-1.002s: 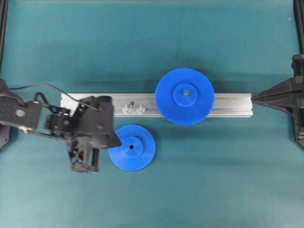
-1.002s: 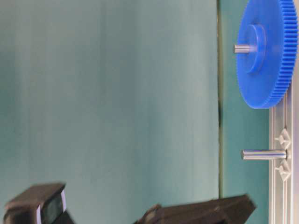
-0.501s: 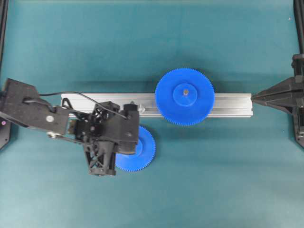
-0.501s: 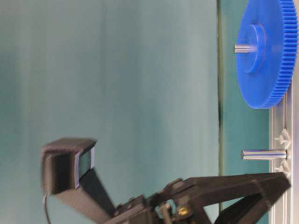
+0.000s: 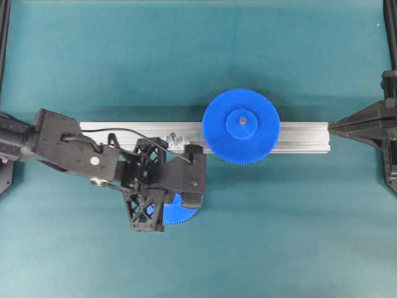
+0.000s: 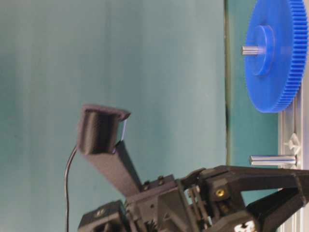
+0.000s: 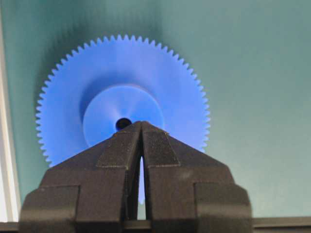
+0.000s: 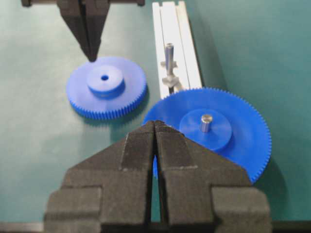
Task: Insert the small gear onto the shaft.
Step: 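Move the left gripper over the loose small blue gear, then lower the left gripper and close it on the small gear's hub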
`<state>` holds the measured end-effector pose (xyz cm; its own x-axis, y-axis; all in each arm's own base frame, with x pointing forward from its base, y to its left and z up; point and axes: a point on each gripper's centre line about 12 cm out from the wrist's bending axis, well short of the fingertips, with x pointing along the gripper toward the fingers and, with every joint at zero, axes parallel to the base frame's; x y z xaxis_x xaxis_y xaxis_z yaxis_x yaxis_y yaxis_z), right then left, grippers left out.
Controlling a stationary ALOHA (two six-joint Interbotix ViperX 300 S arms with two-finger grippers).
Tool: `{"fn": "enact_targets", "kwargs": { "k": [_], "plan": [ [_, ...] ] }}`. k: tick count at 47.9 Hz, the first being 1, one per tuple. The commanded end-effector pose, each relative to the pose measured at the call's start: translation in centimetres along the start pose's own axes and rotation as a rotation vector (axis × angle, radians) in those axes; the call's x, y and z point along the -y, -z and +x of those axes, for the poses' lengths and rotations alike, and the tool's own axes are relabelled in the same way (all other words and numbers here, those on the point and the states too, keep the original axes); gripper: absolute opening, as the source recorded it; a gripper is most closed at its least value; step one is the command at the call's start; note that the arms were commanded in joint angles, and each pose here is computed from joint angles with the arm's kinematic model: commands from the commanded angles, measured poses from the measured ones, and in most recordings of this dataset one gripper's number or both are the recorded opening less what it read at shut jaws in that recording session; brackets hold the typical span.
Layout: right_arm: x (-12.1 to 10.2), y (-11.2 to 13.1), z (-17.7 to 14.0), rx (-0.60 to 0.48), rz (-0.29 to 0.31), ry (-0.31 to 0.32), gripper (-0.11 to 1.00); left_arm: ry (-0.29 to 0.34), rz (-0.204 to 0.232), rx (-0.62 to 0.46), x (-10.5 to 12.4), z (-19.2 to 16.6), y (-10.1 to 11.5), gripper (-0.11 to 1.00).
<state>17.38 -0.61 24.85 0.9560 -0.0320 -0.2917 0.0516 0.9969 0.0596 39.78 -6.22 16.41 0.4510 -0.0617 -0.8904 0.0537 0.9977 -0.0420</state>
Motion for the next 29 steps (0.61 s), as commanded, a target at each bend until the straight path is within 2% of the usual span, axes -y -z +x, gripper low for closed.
{"fn": "enact_targets", "kwargs": {
  "k": [1, 13, 29],
  "plan": [
    [0.03, -0.38, 0.03, 0.009, 0.012, 0.002, 0.04, 0.0, 0.01, 0.012, 0.29, -0.81, -1.3, -0.01],
    [0.03, -0.38, 0.03, 0.009, 0.01, 0.002, 0.04, -0.008, 0.056, -0.044, 0.29, -0.46, -1.57, -0.01],
    [0.01, -0.25, 0.05, 0.006, 0.01, 0.001, 0.04, -0.01, 0.06, -0.061, 0.28, -0.28, -1.49, -0.01]
  ]
}}
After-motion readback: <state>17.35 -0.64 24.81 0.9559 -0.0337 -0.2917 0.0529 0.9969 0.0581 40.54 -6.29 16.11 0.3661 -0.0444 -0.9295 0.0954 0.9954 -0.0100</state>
